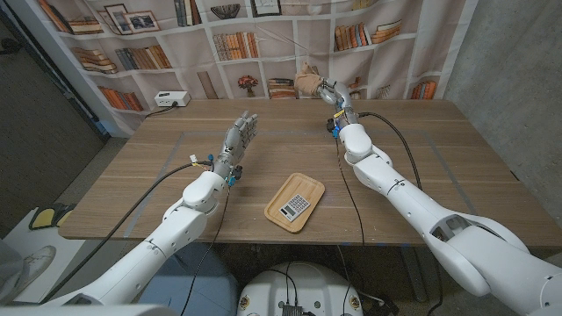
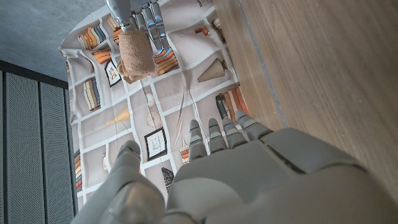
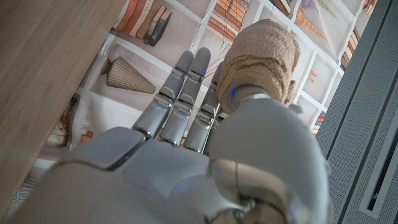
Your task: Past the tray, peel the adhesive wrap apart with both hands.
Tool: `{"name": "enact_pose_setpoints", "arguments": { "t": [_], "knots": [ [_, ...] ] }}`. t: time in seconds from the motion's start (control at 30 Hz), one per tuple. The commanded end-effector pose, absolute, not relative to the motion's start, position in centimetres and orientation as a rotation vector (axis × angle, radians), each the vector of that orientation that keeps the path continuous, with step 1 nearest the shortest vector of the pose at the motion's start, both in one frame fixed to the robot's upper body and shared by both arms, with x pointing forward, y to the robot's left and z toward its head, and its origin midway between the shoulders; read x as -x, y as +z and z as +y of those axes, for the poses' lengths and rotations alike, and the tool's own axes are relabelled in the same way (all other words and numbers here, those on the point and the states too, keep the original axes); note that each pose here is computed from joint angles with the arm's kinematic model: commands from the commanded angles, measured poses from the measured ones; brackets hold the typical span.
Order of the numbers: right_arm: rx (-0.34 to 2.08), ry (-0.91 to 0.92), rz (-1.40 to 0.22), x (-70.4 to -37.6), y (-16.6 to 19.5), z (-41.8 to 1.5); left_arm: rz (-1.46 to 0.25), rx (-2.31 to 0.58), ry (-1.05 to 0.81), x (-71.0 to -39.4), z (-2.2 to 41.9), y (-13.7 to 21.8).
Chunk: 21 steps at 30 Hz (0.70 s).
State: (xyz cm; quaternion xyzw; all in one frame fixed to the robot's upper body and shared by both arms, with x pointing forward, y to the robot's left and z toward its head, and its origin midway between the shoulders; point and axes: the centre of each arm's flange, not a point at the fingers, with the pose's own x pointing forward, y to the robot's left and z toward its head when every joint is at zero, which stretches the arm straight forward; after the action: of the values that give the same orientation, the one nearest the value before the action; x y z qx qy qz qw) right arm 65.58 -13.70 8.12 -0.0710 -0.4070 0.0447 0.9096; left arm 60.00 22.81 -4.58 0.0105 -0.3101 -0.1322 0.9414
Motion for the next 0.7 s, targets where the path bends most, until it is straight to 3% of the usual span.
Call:
{"name": "enact_pose_setpoints", "arguments": {
  "t": [0.03,0.7],
  "knots": [
    [0.001,0.182,-0.843,-65.88,8.14,-13.87,-0.629,-0.027,-0.273,-60.35,22.67,-4.32],
    [-0.184,0.321,-0.835,-65.72,7.71,-14.38,-0.628,-0.037,-0.293,-60.44,21.75,-4.01]
  ]
}}
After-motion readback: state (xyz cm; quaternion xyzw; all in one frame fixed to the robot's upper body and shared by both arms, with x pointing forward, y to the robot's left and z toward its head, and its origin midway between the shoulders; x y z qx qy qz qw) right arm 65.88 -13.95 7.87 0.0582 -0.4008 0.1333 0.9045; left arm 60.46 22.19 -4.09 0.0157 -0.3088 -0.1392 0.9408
